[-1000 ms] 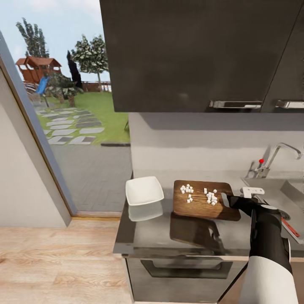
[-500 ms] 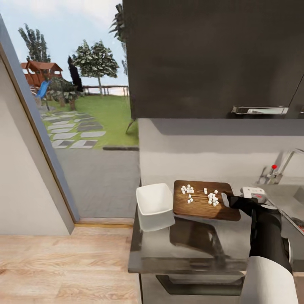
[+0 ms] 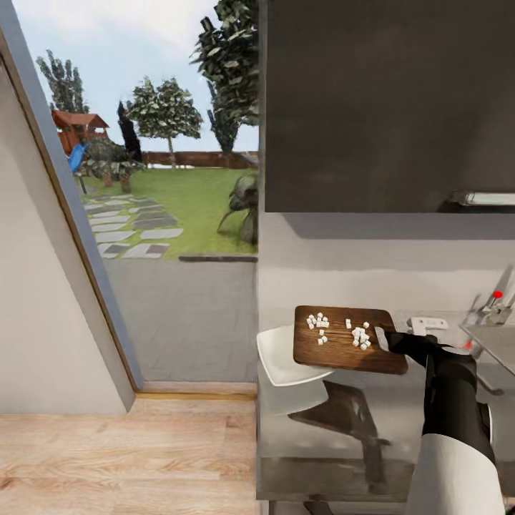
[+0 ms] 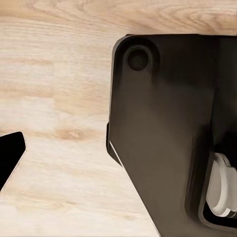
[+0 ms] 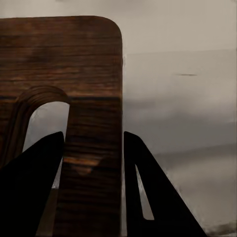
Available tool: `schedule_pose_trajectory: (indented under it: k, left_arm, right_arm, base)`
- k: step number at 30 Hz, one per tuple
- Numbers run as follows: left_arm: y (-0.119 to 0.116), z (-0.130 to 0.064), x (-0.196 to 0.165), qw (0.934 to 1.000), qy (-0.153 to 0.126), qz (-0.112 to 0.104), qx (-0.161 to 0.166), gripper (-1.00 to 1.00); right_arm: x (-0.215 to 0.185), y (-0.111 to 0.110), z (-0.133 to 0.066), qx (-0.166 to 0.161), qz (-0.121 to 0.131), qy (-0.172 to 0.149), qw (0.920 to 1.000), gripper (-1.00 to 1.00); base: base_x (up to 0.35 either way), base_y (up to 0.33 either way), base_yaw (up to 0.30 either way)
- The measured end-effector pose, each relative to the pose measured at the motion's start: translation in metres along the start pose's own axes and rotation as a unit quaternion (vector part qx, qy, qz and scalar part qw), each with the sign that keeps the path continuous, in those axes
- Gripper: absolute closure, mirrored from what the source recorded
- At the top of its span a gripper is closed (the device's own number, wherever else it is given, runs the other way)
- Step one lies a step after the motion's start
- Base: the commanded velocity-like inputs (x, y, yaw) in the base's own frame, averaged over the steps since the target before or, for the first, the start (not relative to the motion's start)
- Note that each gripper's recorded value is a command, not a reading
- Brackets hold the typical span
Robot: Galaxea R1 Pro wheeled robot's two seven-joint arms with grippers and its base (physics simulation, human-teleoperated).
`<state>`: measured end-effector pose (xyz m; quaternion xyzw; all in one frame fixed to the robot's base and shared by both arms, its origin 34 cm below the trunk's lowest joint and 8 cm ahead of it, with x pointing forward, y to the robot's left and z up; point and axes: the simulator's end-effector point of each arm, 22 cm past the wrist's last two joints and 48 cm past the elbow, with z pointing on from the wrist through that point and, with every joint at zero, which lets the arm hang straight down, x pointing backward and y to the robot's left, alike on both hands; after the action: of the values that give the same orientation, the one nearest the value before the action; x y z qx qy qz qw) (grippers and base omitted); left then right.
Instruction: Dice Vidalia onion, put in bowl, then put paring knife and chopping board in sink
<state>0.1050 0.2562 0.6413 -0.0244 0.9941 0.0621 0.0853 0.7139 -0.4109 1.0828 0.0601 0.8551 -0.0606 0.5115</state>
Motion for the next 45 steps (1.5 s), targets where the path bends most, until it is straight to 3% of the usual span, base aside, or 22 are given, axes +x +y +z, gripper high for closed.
schedule_pose_trajectory:
  k: [6,45]
  left_arm:
    - [0.000,0.001,-0.003,1.0000,-0.004,-0.001,0.000,-1.00]
    - [-0.001,0.004,-0.024,0.9994,-0.033,-0.004,0.001,-1.00]
  right_arm:
    - [0.002,-0.008,-0.003,0.018,-0.023,0.011,0.9995,1.00]
    - [-0.026,-0.008,-0.024,0.018,-0.021,-0.017,0.9995,1.00]
  base:
    - [0.042,0.104,0.000]
    - [0.000,0.001,0.000]
